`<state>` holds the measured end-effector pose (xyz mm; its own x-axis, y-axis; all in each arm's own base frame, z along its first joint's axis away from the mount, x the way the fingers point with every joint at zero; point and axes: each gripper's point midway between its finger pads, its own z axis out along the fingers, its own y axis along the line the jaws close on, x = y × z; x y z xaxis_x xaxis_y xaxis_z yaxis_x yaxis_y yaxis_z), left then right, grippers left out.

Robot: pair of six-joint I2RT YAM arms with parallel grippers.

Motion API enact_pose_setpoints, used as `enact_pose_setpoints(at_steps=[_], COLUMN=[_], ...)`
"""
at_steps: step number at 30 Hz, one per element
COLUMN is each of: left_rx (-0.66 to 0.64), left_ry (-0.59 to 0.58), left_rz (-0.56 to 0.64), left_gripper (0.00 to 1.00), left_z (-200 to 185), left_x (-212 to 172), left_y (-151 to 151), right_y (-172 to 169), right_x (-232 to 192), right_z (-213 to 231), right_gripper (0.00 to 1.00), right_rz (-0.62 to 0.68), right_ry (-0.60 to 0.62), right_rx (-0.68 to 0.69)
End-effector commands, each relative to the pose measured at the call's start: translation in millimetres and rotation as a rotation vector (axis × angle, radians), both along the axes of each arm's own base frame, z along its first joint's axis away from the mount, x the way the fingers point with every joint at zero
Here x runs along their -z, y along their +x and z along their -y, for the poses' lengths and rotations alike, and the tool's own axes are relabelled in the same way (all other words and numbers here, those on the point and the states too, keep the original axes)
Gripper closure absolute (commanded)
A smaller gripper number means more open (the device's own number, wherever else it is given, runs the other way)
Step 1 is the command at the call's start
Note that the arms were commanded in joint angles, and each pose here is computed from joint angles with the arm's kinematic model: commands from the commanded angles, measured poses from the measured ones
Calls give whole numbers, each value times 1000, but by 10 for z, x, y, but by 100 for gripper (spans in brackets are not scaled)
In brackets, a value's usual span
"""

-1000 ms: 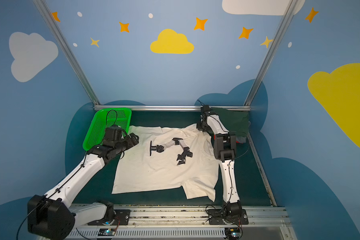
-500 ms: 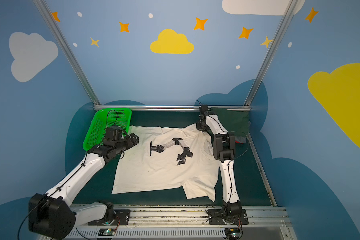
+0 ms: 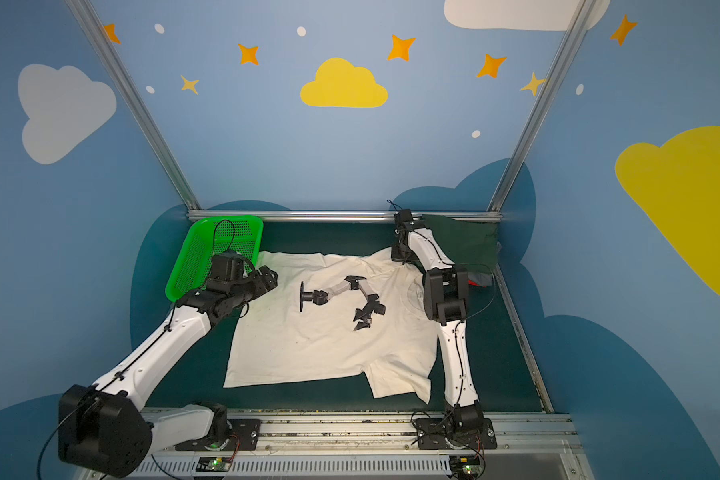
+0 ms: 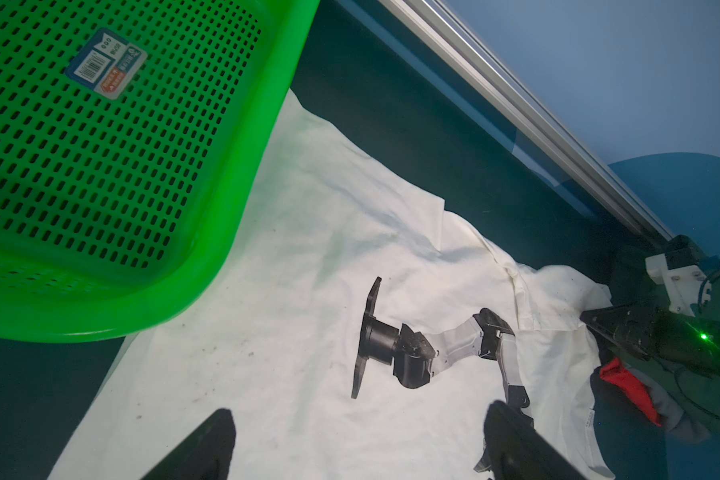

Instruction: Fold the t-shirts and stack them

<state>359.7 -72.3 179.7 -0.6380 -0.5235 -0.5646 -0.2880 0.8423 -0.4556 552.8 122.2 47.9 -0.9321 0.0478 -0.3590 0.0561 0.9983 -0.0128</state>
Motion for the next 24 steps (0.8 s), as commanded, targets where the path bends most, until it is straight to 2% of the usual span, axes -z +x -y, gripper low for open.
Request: enact_pose_setpoints(at_steps=[1,8,24], left_rx=[1,-3,-36], left_ry=[-1,-1,27], left_rz=[4,-9,-56], left_gripper=[8,8,7], left_z=[-4,28,-23], left_x=[22,36,211], left_y=[62,266,1044], right_y=[-28,-147,-539], right_x=[-402,-675,-902], right_z=[85,255,473], right_gripper=[100,100,100], right_rz=[46,70,103], right_ry=[-25,-64,31], right_rx=[15,61,164])
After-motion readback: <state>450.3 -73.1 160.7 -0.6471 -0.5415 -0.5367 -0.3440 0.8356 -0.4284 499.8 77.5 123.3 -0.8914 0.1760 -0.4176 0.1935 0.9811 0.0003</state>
